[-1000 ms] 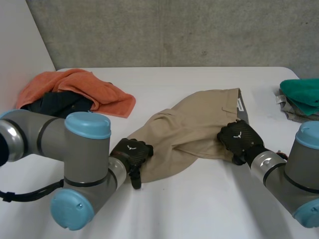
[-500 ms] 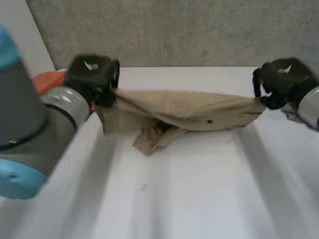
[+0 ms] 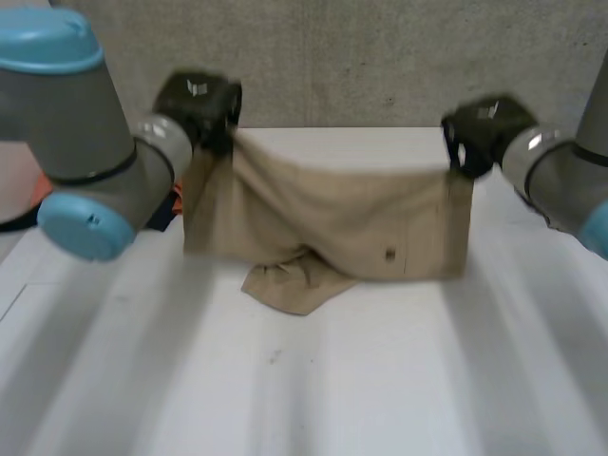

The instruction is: Fold the laundry.

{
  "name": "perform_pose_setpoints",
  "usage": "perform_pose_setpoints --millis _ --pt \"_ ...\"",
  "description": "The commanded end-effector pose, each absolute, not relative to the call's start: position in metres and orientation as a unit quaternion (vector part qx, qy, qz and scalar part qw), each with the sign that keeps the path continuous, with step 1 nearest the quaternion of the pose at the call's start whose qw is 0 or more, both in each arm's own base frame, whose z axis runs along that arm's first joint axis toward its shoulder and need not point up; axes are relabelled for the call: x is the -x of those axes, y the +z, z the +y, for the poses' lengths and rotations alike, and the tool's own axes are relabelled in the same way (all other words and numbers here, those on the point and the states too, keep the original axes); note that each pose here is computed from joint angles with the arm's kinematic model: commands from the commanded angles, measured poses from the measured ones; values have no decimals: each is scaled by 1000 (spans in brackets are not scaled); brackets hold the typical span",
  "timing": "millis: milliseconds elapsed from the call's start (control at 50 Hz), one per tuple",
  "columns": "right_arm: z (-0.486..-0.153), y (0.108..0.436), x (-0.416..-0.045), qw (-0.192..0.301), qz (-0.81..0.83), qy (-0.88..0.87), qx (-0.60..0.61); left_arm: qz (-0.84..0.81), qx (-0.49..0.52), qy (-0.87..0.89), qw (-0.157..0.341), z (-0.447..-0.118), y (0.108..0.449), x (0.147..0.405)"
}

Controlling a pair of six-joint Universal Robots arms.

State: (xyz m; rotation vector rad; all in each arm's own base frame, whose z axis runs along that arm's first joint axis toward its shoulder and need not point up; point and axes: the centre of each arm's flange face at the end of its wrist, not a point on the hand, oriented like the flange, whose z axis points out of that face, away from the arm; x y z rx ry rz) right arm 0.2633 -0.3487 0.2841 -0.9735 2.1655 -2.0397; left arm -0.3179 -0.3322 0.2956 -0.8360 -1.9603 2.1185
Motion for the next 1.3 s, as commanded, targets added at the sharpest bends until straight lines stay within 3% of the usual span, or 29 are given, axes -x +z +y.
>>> perform_pose_setpoints --millis 20,60,100,180,340,420,500,580,780,1100,1300 --pt "-377 389 -267 43 502 -849 157 -458 170 869 82 -353 405 315" --pt "-368 423 -265 68 446 -884 121 -400 136 901 102 -344 437 310" --pt "-364 437 -262 76 426 -895 110 -382 132 908 112 -339 447 308" --pt "-365 427 -263 80 454 -878 126 -410 164 888 127 -331 431 310" --pt "-361 334 -262 98 602 -766 202 -545 232 794 134 -325 329 300" --pt "-349 274 -257 113 665 -696 246 -622 265 723 142 -305 258 289" --pt "-330 220 -254 115 706 -633 297 -645 300 684 163 -283 222 288" --pt "-331 205 -250 98 713 -617 317 -651 332 657 187 -263 202 287" --pt "-336 224 -269 107 676 -646 337 -642 358 648 201 -230 208 283" --pt "-347 156 -322 134 642 -646 391 -634 349 665 187 -207 245 279" --pt "-357 143 -357 114 596 -711 356 -627 360 665 187 -188 261 275"
